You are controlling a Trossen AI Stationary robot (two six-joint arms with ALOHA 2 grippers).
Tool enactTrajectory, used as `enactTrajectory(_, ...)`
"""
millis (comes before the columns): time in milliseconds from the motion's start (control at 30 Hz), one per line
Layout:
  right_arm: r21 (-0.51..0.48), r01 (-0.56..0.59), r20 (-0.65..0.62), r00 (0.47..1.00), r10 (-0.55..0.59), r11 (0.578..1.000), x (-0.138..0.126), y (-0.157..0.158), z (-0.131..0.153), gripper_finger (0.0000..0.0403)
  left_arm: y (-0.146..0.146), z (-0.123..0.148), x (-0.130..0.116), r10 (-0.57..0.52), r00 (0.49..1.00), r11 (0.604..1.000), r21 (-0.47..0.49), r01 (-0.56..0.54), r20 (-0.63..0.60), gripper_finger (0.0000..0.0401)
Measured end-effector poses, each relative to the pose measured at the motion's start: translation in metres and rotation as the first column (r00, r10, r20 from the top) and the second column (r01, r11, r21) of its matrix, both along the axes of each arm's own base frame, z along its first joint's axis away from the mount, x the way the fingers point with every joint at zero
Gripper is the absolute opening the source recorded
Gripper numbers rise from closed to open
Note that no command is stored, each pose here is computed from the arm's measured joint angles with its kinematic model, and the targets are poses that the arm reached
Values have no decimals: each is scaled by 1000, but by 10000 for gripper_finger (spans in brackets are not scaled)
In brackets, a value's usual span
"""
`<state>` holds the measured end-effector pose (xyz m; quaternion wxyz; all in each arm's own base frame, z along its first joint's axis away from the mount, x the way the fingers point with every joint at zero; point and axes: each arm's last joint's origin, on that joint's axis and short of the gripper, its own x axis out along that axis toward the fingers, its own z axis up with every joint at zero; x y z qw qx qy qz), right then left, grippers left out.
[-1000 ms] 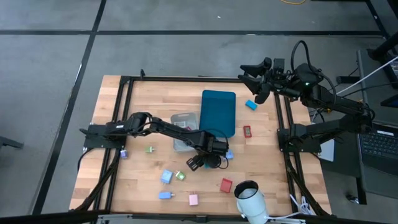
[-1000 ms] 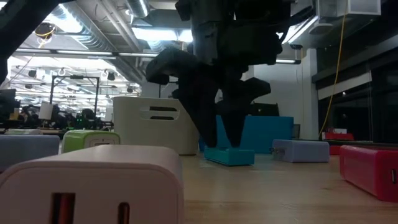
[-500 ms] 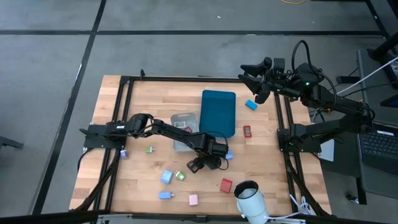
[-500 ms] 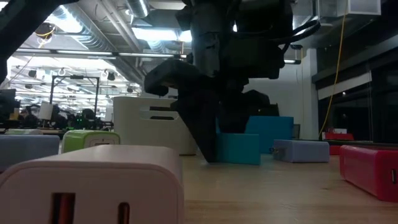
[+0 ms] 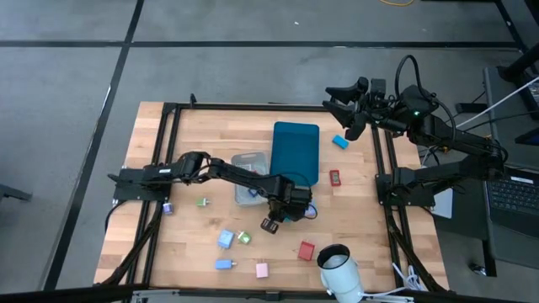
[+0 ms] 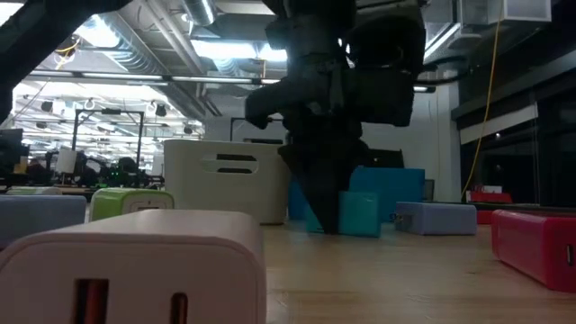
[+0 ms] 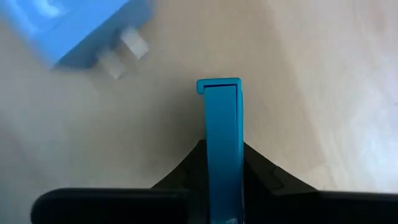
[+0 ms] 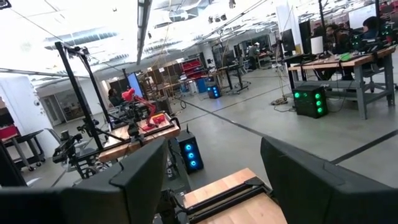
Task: Pick & Place Office items
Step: Put the left light blue timer into the gray bin
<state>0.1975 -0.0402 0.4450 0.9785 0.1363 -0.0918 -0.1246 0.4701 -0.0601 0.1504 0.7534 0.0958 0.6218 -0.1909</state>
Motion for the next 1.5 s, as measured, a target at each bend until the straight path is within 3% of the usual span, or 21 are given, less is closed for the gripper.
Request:
enactTrajectory(433,-36,-48,101,994,52,998,-3,2,10,265,44,127,19,186,939,982,-71,-173,288,43)
enactTrajectory(600,-45,-45,95,994,49,998,-4,2,10,265,60,156,-4,268,922,963,-78,-256,281,43)
enactTrajectory(667,-60,-39,88,995,44,997,-5,2,10,265,65,172,-20,281,923,959,-31,-283,261,43)
enactTrajectory(767,-67,-36,79,996,42,997,-6,2,10,265,71,197,-33,290,898,950,17,-313,331,43)
enactTrajectory(1000,-76,-33,28,999,35,997,-6,2,6,265,76,255,-63,399,764,907,-97,-410,507,43)
enactTrajectory(1167,-71,-34,7,999,34,997,-6,2,4,265,67,280,-75,454,672,877,-159,-453,585,43)
enactTrajectory(1400,-62,-31,-30,999,29,998,-6,0,0,265,60,270,-85,464,723,854,-41,-519,511,43)
enactTrajectory(1500,-59,-33,-42,999,30,998,-6,0,-1,265,60,280,-92,513,675,830,-104,-549,530,43)
